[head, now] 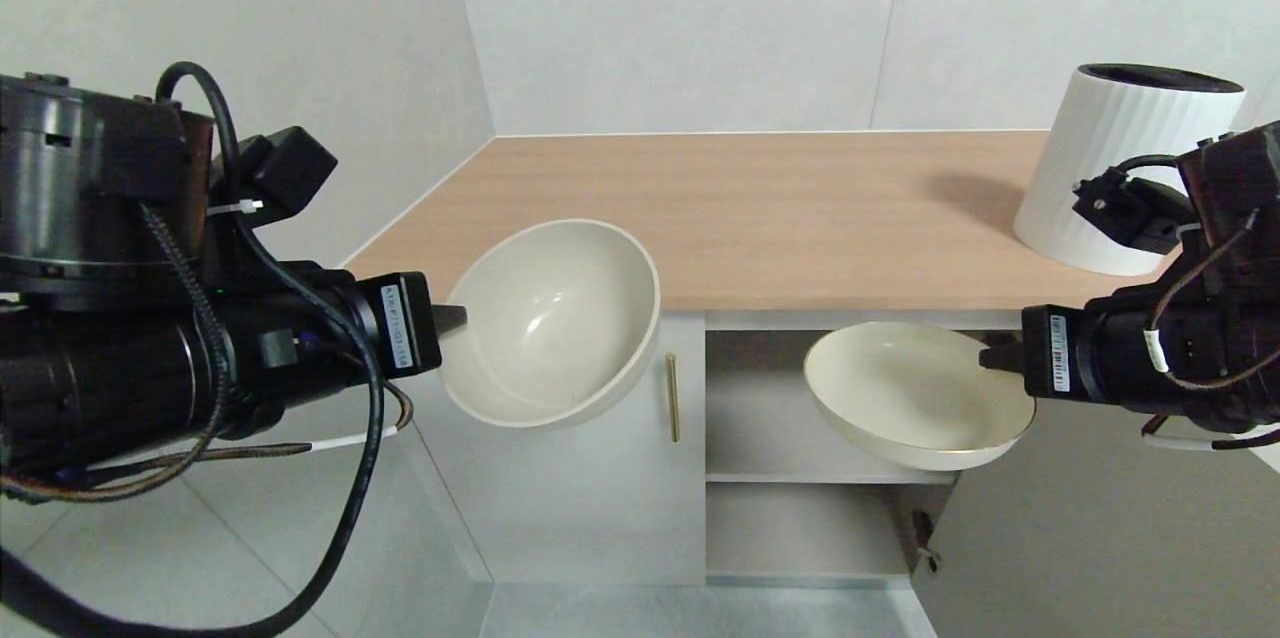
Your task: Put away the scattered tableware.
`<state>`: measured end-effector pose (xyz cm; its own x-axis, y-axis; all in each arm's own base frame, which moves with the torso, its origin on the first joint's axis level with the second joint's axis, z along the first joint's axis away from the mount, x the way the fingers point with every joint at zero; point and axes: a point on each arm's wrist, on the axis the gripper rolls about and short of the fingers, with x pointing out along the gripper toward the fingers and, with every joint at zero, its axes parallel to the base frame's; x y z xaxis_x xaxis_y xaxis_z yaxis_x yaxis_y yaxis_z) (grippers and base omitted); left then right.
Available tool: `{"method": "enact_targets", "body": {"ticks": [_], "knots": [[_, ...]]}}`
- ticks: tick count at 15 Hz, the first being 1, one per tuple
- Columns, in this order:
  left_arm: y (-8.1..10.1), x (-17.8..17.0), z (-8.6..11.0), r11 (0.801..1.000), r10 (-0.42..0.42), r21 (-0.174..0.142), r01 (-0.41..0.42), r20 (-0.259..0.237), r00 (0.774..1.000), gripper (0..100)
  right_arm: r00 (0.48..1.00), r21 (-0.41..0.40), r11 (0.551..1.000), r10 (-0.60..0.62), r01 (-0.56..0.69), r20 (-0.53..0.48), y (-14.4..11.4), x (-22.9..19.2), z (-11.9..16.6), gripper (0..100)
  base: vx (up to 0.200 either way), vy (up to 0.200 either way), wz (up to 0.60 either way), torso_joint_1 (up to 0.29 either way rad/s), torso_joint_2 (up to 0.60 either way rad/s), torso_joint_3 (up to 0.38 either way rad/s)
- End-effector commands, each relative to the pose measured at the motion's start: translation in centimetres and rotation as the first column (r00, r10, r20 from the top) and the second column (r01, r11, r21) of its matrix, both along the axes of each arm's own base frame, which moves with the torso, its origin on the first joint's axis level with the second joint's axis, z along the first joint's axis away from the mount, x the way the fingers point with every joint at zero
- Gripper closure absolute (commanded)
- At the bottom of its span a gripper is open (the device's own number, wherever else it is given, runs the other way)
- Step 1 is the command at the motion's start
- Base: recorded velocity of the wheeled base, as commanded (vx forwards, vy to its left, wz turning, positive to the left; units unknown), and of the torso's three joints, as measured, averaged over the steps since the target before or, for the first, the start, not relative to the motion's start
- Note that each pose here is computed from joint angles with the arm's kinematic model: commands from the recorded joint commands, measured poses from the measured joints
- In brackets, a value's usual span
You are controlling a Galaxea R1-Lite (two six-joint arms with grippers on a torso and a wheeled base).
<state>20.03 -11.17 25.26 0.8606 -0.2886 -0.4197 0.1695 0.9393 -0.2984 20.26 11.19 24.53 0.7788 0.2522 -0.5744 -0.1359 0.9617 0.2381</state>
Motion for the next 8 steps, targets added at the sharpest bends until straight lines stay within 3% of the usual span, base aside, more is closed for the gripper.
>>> {"method": "enact_targets", "body": {"ticks": [1, 8], "knots": [[-0.1, 0.2, -0.2, 1.000, -0.001, 0.004, 0.001, -0.009, 1.000, 100, 1.000, -0.010, 1.000, 0.000, 0.000, -0.018, 0.2, 0.4, -0.5, 100, 0.000, 0.000, 0.00, 0.000, 0.00, 0.000], [-0.2, 0.3, -0.3, 1.000, -0.001, 0.007, 0.001, -0.013, 1.000, 100, 1.000, -0.020, 1.000, -0.006, 0.006, 0.010, 0.2, 1.4, -1.9, 100, 0.000, 0.000, 0.00, -0.129, 0.38, 0.241]]}}
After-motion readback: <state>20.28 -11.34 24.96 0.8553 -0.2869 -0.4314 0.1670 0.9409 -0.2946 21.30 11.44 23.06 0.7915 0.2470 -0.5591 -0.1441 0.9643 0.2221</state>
